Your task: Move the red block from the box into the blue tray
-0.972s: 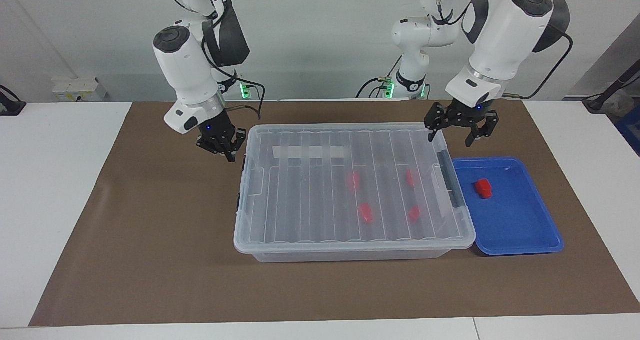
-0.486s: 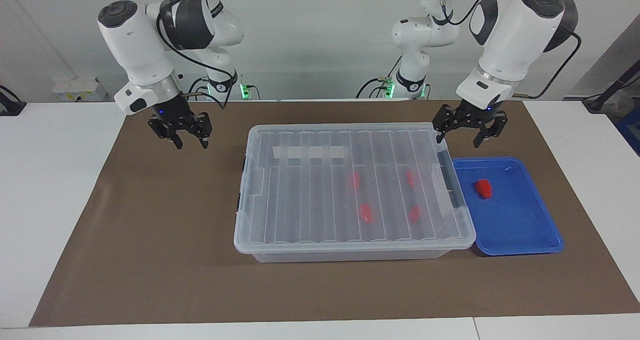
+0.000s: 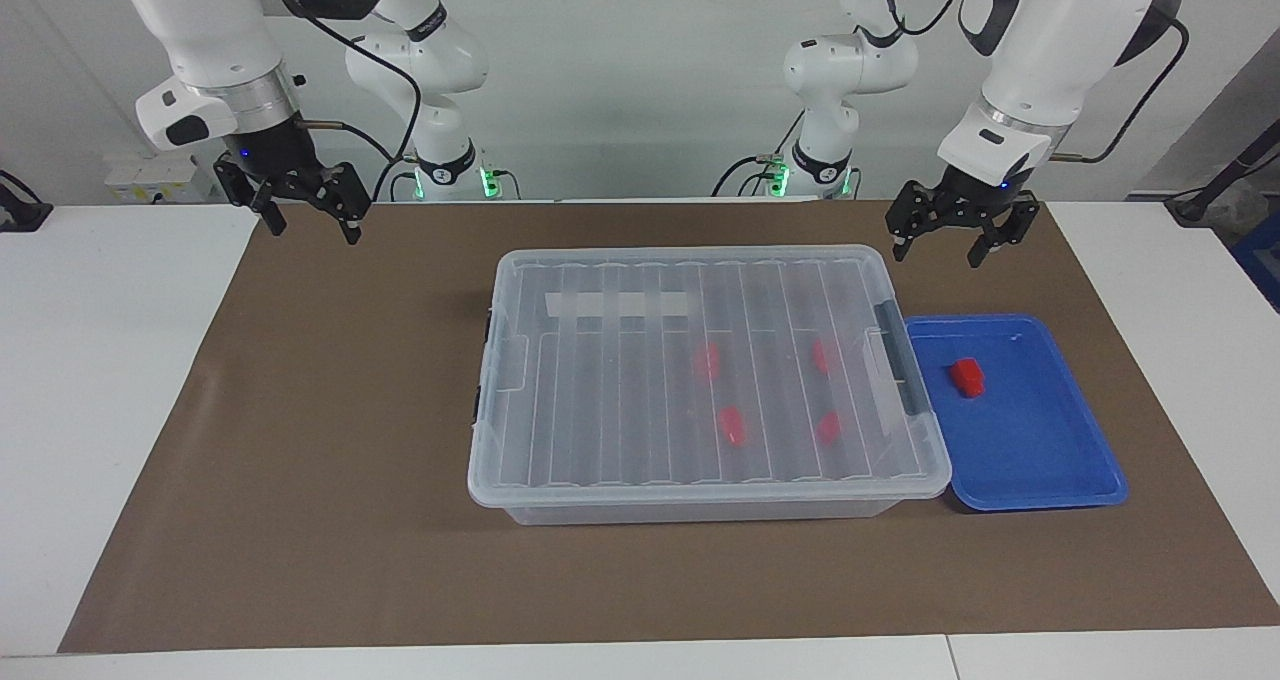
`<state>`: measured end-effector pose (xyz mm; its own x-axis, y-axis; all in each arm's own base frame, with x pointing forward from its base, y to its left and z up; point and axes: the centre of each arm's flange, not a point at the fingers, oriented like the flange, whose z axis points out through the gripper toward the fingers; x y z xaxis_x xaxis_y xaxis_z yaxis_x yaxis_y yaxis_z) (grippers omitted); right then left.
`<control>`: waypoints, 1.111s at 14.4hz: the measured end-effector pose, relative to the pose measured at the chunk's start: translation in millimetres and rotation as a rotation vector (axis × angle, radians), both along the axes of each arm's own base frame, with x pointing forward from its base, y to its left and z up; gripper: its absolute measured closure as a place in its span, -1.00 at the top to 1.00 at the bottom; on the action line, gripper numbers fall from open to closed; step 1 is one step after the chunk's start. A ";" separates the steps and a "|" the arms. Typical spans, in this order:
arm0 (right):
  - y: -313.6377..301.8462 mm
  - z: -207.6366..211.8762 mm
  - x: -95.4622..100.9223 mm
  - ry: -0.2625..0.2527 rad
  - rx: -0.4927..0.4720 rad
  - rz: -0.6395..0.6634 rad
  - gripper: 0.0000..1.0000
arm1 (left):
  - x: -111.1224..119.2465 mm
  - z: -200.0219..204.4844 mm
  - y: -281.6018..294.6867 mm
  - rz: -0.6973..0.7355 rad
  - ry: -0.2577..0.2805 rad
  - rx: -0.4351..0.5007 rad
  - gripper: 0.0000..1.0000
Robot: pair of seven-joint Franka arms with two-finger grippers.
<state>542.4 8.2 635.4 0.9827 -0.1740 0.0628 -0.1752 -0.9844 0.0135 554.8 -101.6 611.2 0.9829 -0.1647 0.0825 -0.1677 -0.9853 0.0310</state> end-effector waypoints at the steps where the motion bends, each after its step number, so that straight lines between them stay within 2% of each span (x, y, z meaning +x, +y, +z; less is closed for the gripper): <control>1: 0.3 4.9 2.1 0.007 0.000 0.000 0.98 | -0.7 -0.4 0.0 0.000 0.002 0.001 1.00; 8: 3.1 1.7 1.8 0.068 -0.001 0.003 1.00 | -1.7 -6.0 10.3 0.017 0.024 0.007 1.00; 16: 2.3 1.2 1.7 0.070 -0.001 0.002 1.00 | -1.2 -6.0 17.9 0.031 0.026 0.007 1.00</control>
<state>544.1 10.5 636.6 0.9850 -0.1722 -0.0061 -0.1720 -0.9847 0.0271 553.6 -83.7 605.2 0.9893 -0.1347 0.0555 -0.1364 -0.9903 0.0279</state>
